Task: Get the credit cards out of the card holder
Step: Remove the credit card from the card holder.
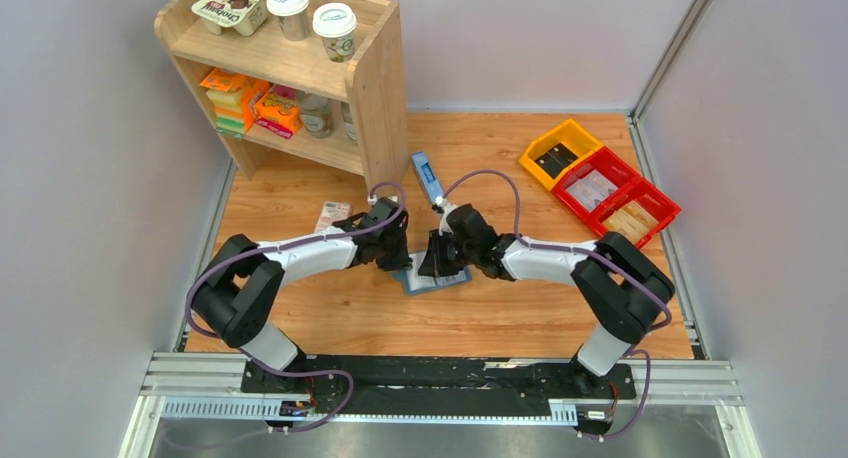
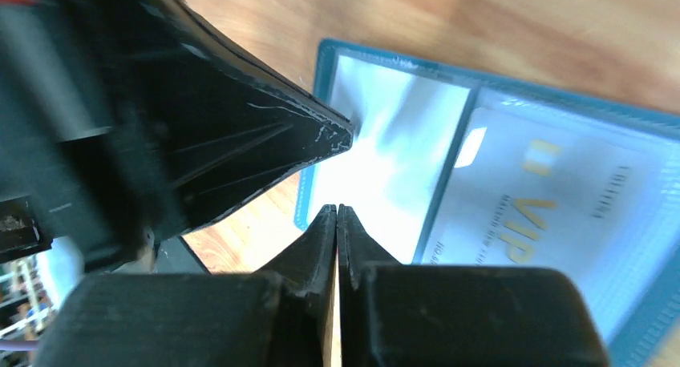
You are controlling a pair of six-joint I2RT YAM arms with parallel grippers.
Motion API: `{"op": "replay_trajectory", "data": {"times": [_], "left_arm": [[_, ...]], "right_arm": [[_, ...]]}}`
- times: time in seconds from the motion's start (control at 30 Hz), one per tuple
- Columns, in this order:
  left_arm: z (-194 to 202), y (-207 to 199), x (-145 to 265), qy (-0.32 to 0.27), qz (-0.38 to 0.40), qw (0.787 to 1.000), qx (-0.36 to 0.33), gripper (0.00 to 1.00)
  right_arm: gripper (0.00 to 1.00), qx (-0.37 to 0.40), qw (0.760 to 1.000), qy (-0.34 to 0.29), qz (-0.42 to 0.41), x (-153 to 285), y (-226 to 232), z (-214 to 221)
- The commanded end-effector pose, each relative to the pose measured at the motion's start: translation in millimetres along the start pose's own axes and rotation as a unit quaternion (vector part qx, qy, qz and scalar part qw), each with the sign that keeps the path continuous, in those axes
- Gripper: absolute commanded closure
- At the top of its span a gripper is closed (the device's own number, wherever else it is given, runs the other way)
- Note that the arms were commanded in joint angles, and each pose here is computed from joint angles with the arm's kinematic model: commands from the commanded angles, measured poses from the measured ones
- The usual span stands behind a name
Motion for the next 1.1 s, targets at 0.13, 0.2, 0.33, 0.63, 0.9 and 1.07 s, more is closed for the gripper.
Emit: {"op": "replay_trajectory", "data": {"times": [0.13, 0.2, 0.33, 0.63, 0.9, 1.07], "left_arm": [[-5.1, 20.2, -8.3, -0.002, -0.02, 1.0, 0.019, 0.92], [-10.4, 19.8, -9.0, -0.01, -0.02, 1.0, 0.012, 0.92], [-19.5, 15.2, -13.4, -0.01, -0.017, 1.0, -0.004, 0.93], [-22.7, 3.3, -8.4, -0.005, 0.034, 0.999, -0.016, 0.88], [-27.6, -17.8, 17.5, -0.05, 0.133, 0.99, -0.001, 0.67], [-24.1, -39.5, 33.0, -0.065, 0.185, 0.981, -0.003, 0.61]], "right_arm": [[0.92, 0.033, 0.992, -0.059, 0.102, 36.3, -18.3, -22.2], [0.91, 0.024, 0.992, -0.058, 0.109, 37.7, -25.6, -20.3], [0.91, 0.011, 0.991, -0.046, 0.123, 37.2, -36.3, -10.2], [0.9, -0.017, 0.989, -0.039, 0.141, 35.7, -49.7, 14.0], [0.91, -0.027, 0.988, -0.06, 0.136, 41.6, -46.1, 13.2], [0.9, -0.01, 0.987, -0.105, 0.125, 57.6, -34.2, -0.9]]}}
Point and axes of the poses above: each gripper's point midway between its finger pads, its own x axis back along the fingers, its own y axis along the line the jaws close on, z = x × y, the point moved 10 cm from there along x, back along the fingers, and after that the axes turned 8 degrees about x, right-handed, at the moved point
